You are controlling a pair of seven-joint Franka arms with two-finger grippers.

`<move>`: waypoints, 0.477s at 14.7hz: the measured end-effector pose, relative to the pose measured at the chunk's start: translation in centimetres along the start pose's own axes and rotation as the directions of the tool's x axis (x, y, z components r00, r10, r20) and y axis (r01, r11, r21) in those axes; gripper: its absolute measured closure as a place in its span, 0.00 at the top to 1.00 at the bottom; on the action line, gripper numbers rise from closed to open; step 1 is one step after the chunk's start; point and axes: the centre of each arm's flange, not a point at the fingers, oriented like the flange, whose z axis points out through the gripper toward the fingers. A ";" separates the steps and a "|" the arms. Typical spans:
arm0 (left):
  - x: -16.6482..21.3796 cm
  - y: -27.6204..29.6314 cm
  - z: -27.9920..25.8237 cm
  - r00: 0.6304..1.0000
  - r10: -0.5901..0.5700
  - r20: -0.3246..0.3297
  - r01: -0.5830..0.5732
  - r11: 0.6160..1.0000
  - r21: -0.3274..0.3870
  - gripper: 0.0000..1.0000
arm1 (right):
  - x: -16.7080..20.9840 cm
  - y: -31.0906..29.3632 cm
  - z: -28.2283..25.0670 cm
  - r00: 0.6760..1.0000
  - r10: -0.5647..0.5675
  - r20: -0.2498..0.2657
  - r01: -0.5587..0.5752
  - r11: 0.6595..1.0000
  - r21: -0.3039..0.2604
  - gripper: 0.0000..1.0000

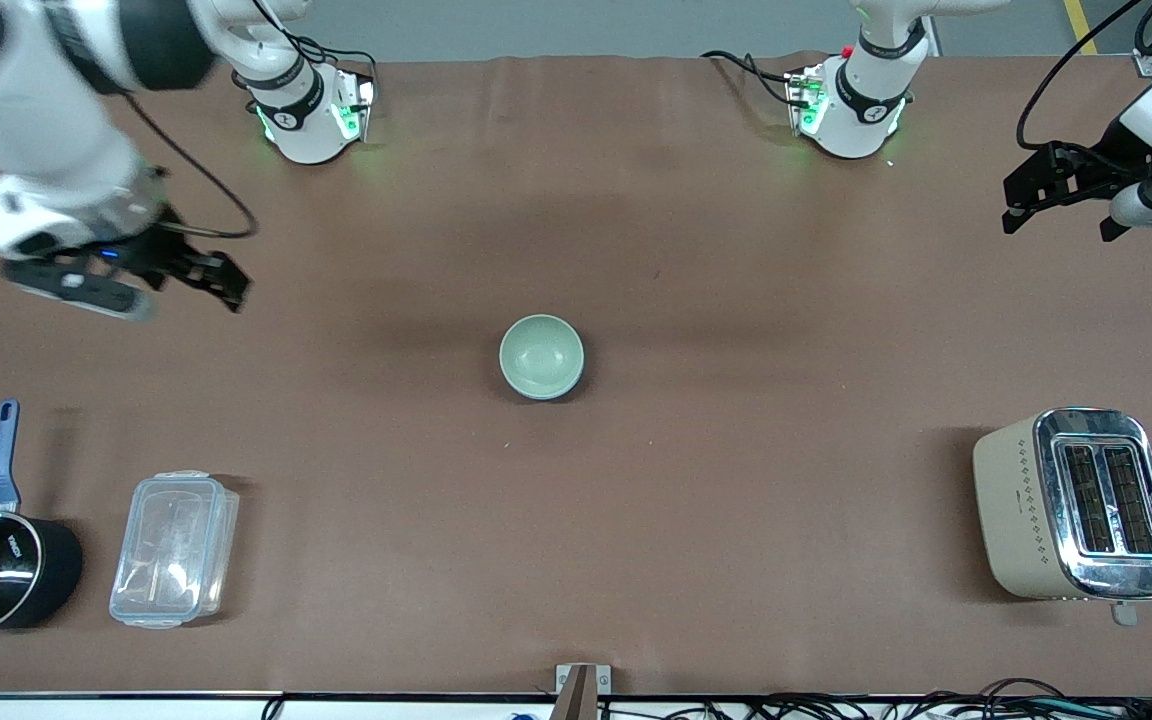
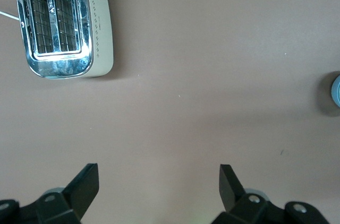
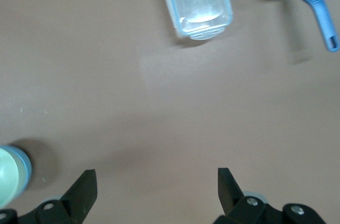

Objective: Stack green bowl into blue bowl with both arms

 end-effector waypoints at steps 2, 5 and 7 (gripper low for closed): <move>0.0 0.0 0.0 1.000 -0.001 -0.001 0.001 1.000 0.000 1.00 | 1.2 5.2 -2.2 0.998 -0.056 0.026 0.056 0.998 0.027 1.00; 0.0 0.0 0.0 1.000 -0.001 -0.002 0.001 1.000 0.000 1.00 | 1.8 9.5 -6.3 0.994 -0.108 0.002 0.108 0.993 0.049 1.00; 0.0 0.0 -0.1 1.000 0.001 -0.003 -0.001 1.000 0.000 1.00 | 1.5 9.8 -9.2 0.993 -0.114 -0.022 0.115 0.992 0.052 1.00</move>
